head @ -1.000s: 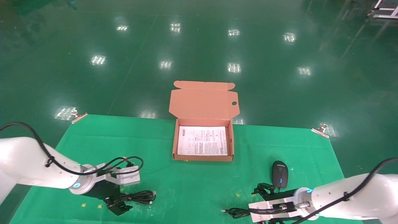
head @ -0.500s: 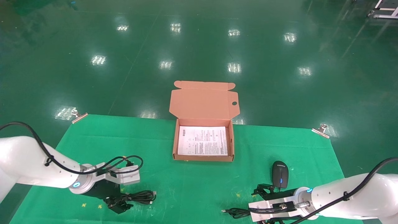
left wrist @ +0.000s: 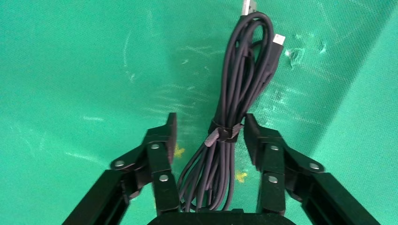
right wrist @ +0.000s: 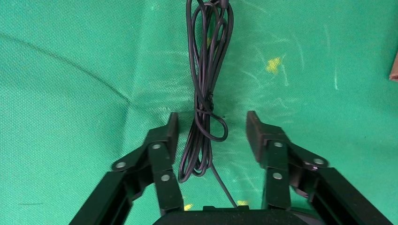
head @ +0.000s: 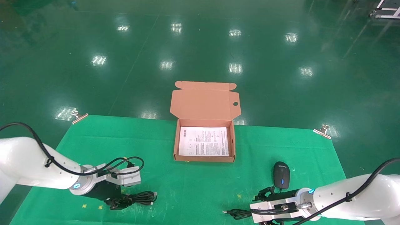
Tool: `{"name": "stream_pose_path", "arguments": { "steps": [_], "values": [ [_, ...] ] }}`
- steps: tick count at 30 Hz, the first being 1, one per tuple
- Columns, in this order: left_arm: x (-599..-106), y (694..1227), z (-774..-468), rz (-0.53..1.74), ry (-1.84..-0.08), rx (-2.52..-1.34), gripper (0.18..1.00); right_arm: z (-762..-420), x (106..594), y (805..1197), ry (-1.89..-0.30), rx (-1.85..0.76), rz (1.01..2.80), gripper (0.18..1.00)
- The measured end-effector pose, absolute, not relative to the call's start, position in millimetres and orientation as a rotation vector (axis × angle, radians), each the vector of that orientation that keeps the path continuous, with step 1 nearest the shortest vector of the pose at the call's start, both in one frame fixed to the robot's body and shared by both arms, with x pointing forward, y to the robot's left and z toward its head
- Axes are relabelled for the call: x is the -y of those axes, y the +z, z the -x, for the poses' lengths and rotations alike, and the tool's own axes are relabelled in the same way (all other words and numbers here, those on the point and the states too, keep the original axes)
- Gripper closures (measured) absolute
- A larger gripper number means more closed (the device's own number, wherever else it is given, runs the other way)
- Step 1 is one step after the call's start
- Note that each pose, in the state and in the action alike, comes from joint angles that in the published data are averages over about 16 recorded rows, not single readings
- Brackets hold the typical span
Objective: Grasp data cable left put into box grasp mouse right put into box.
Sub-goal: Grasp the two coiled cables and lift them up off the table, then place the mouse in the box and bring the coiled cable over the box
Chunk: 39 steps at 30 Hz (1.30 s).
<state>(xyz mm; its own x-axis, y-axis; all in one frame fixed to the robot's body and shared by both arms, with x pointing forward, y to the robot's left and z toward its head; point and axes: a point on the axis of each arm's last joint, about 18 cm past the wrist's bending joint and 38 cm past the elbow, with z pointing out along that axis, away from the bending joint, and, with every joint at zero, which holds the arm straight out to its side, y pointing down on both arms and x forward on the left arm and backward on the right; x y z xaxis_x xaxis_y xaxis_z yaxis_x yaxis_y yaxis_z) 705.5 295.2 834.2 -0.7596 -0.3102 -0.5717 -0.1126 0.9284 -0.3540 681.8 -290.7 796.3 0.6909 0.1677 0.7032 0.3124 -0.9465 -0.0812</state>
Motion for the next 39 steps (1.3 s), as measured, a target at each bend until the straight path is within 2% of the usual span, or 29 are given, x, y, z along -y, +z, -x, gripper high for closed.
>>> {"name": "stream_pose_path", "arguments": {
  "steps": [13, 21, 26, 32, 39],
  "values": [
    [-296, 835, -705, 0.297, -0.394, -2.423, 0.795, -682, 291, 798, -1.098, 0.385, 2.704, 0.809],
    [-300, 852, -707, 0.253, -0.386, -2.374, 0.894, -679, 299, 819, -1.137, 0.321, 2.652, 0.909],
    [-299, 885, -710, 0.178, -0.377, -2.285, 0.917, -677, 309, 858, -1.232, 0.248, 2.567, 0.941],
    [-288, 939, -712, 0.066, -0.372, -2.125, 0.919, -673, 315, 928, -1.418, 0.193, 2.407, 0.957],
    [-259, 999, -713, -0.048, -0.373, -1.938, 0.92, -675, 291, 1012, -1.626, 0.23, 2.187, 0.958]
  ]
}}
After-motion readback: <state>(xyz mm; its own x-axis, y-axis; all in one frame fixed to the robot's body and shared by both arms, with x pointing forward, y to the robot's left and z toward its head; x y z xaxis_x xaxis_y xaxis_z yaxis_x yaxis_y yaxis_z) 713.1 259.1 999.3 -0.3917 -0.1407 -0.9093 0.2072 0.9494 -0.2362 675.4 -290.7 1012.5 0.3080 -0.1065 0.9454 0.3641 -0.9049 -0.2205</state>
